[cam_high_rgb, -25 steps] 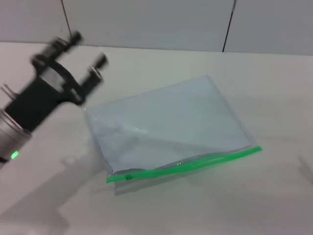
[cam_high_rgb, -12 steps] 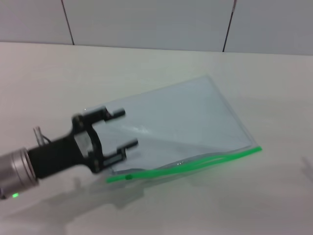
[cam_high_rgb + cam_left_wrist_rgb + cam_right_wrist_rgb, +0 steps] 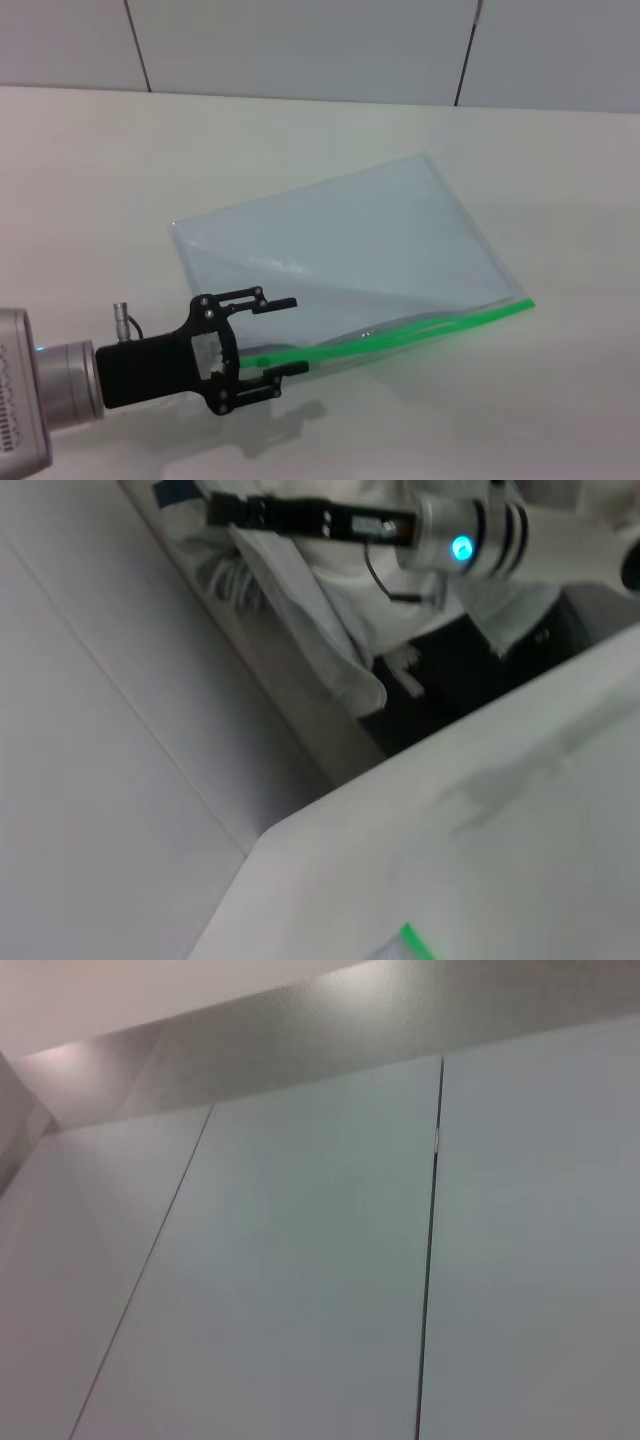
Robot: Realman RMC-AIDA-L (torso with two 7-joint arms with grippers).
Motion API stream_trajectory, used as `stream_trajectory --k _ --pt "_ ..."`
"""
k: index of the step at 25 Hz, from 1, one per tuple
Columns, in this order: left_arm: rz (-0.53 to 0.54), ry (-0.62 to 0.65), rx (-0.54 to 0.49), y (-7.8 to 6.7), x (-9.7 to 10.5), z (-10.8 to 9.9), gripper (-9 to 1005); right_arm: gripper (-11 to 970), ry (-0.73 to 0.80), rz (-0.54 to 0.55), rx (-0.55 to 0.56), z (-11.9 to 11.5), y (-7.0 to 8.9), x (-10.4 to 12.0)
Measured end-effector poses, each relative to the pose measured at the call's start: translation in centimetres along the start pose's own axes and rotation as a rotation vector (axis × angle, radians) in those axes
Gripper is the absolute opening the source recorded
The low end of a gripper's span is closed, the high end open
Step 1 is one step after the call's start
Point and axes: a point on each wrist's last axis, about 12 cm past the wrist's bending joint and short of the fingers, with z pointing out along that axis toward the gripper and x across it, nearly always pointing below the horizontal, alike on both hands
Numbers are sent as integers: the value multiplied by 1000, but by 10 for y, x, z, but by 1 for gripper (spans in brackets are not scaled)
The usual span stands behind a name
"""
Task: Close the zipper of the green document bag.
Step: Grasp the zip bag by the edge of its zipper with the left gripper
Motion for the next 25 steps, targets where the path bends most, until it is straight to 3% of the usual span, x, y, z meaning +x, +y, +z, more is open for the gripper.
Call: stream_trajectory --k 4,10,18,23,24,25 --pt "57 46 -15 -3 5 -3 627 854 3 4 4 -3 -3 -2" --pt "56 99 -16 -4 11 -4 628 851 -16 -1 22 -8 -6 -6" --pt "31 79 -70 -3 8 -7 625 847 -18 -10 34 -12 -8 -9" --pt "-96 -3 -279 8 0 -16 623 845 -12 -17 30 -12 -9 -8" --pt "-96 -3 -279 8 0 -16 623 845 -9 -17 30 -12 -9 -8" --pt "-187 -52 -341 12 -3 -17 623 844 -8 -15 31 -12 -9 -8"
